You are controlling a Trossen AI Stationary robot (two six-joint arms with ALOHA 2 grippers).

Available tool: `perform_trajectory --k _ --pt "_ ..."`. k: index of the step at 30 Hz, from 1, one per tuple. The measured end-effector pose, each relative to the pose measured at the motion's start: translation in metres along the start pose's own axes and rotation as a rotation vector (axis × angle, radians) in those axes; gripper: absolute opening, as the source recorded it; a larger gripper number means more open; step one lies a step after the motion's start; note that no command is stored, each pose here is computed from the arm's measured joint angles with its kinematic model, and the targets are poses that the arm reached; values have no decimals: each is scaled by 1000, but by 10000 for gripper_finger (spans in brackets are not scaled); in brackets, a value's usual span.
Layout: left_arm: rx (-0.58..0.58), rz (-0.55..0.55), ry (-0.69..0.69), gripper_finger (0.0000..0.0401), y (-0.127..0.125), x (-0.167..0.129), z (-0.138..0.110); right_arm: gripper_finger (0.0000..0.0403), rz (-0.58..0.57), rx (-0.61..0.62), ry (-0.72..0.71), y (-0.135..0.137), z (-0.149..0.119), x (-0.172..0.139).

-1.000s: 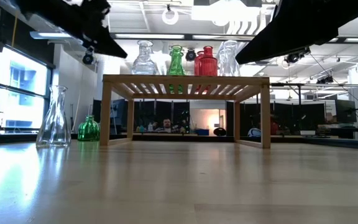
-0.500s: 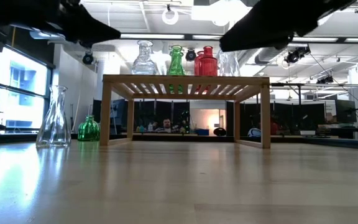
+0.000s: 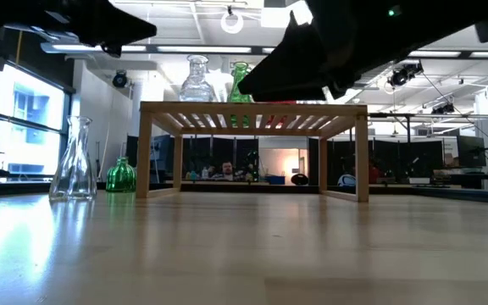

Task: Sort vases onto shelf
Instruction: Put the transparent vase on the shelf aligned with the other transparent vases

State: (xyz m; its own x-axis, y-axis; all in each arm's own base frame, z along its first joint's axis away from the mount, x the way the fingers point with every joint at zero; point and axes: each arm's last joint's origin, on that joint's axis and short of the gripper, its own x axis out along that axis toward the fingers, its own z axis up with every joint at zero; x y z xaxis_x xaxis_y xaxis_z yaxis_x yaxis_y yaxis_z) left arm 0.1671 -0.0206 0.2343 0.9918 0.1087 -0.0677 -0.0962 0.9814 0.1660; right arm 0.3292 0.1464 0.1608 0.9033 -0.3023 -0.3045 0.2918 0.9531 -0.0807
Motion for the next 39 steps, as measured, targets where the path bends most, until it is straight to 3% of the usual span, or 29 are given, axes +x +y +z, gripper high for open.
perform_trajectory --k 3,10,20,26,33,39 --pt "-43 -3 64 6 0 -5 8 197 -5 9 -12 -2 2 2" --pt "-112 21 350 30 3 -19 28 197 6 5 -29 -1 4 1" --pt "-163 130 762 107 9 -30 45 197 18 -1 -21 1 3 0" --pt "-135 253 1014 168 19 -27 36 197 23 -1 -20 1 3 0" --pt "-99 316 1129 232 34 -12 24 197 27 -1 -19 1 3 0" --pt "-117 318 1226 261 49 -2 13 197 27 -1 -19 1 3 0"
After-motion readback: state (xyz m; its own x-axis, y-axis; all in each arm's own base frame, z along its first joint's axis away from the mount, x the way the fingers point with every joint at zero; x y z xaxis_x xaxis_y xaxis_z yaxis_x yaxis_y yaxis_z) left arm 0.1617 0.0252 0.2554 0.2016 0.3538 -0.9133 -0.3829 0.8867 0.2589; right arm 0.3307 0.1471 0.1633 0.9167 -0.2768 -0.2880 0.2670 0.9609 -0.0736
